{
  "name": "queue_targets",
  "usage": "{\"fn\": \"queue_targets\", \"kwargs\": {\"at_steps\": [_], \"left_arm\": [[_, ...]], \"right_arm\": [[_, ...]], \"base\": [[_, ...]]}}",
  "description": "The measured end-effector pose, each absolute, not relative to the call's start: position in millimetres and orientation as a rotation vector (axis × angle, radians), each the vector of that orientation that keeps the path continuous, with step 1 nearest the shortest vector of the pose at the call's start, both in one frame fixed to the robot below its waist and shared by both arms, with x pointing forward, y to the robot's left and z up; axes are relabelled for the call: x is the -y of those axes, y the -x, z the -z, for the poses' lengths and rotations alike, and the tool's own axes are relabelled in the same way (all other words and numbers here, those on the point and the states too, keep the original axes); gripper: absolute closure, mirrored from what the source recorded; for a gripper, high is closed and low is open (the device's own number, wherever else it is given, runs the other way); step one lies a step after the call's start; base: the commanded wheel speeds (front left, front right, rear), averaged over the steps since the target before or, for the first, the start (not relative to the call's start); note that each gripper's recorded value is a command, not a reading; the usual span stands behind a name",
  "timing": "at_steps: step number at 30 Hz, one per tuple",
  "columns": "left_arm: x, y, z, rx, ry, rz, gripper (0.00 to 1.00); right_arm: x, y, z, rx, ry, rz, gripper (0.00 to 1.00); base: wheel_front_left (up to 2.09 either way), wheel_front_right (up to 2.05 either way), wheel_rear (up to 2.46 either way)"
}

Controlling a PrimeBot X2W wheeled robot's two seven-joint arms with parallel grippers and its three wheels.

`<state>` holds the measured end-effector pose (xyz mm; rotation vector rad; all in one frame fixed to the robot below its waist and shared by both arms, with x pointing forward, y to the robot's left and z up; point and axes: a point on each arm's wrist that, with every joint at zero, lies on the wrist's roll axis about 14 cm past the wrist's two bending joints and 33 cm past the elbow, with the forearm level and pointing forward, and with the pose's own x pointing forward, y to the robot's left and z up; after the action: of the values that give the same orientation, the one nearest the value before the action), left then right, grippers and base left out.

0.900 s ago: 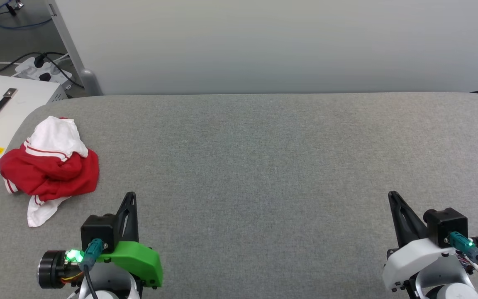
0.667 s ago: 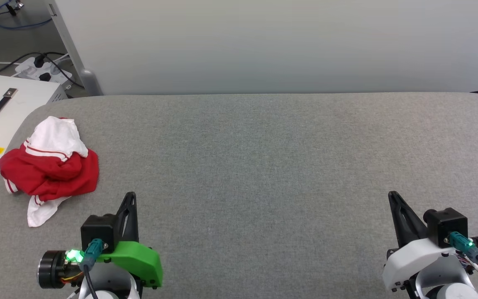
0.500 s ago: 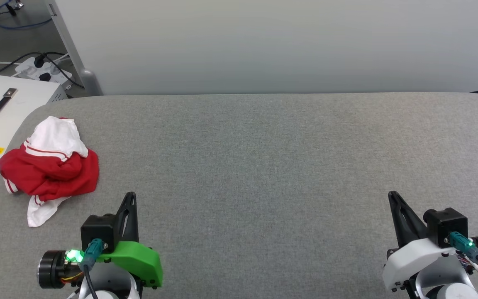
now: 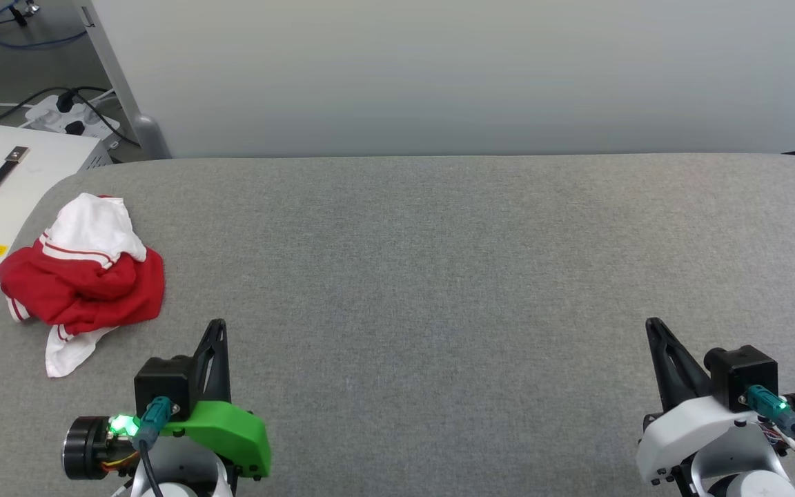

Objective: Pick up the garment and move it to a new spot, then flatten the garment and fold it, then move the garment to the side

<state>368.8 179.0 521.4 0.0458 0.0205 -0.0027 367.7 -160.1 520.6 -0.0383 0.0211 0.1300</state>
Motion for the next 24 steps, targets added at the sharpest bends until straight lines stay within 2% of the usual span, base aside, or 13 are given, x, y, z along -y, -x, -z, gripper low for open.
{"fn": "queue_targets", "kwargs": {"at_steps": [16,17,24], "left_arm": [[-179.0,-368.8,-521.3,-0.020,-0.046,0.003,1.00],[-179.0,-368.7,-521.2,-0.021,-0.046,0.003,0.00],[-179.1,-368.7,-520.6,-0.022,-0.046,0.003,0.00]], "right_arm": [[160.1,-367.7,-520.6,-0.021,0.038,-0.130,1.00],[160.1,-367.7,-520.5,-0.021,0.038,-0.130,0.00],[160.3,-367.7,-520.1,-0.022,0.035,-0.129,0.00]], "base": [[0.00,0.00,0.00],[0.00,0.00,0.00],[0.00,0.00,0.00]]}}
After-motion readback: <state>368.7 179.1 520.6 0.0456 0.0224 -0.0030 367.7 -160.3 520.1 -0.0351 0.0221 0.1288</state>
